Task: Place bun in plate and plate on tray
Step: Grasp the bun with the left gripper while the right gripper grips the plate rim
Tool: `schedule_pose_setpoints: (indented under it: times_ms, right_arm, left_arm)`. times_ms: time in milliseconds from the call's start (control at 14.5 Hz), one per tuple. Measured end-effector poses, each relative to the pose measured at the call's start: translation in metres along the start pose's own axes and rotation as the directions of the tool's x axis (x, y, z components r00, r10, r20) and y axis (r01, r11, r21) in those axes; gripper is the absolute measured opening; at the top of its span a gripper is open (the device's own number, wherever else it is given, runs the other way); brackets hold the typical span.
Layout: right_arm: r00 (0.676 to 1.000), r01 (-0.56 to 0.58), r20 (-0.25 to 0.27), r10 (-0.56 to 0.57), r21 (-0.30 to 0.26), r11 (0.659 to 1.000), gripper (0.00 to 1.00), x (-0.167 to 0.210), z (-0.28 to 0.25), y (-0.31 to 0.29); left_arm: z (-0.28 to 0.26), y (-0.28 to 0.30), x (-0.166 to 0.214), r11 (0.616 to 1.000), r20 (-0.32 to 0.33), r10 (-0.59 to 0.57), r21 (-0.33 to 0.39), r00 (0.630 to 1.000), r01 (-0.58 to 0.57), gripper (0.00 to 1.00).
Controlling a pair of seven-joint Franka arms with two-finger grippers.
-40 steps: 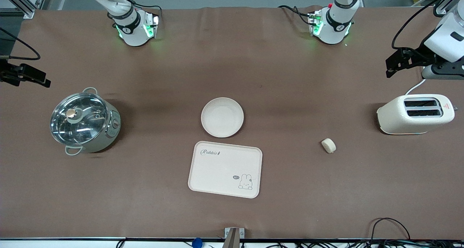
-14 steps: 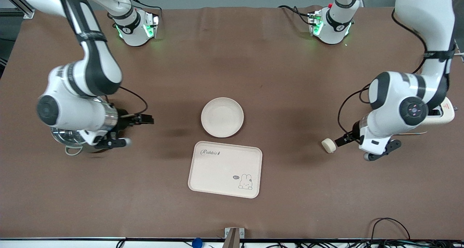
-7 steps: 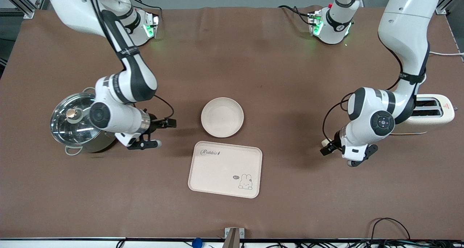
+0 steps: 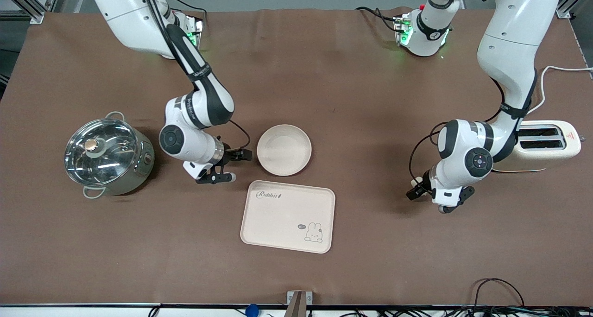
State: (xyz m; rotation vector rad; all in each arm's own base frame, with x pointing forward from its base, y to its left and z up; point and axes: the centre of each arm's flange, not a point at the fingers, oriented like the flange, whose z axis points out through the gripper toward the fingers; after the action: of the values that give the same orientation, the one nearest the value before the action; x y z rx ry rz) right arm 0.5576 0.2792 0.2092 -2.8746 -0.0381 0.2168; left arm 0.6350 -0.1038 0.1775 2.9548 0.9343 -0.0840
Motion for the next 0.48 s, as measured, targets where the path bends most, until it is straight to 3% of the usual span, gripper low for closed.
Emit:
schedule_pose_setpoints:
  times_ms: [346, 484]
  right_arm:
    - [1.000, -0.010, 0.010, 0.010, -0.001, 1.000, 1.00, -0.015, 0.014, -0.020]
    - [1.000, -0.022, -0.013, 0.022, -0.005, 1.000, 1.00, -0.021, 0.020, -0.031]
  left_arm:
    - [0.000, -0.001, 0.001, 1.000, 0.000, -0.003, -0.001, 1.000, 0.003, 0.48]
    - [-0.001, 0.002, -0.001, 1.000, -0.002, 0.002, -0.004, 1.000, -0.002, 0.40]
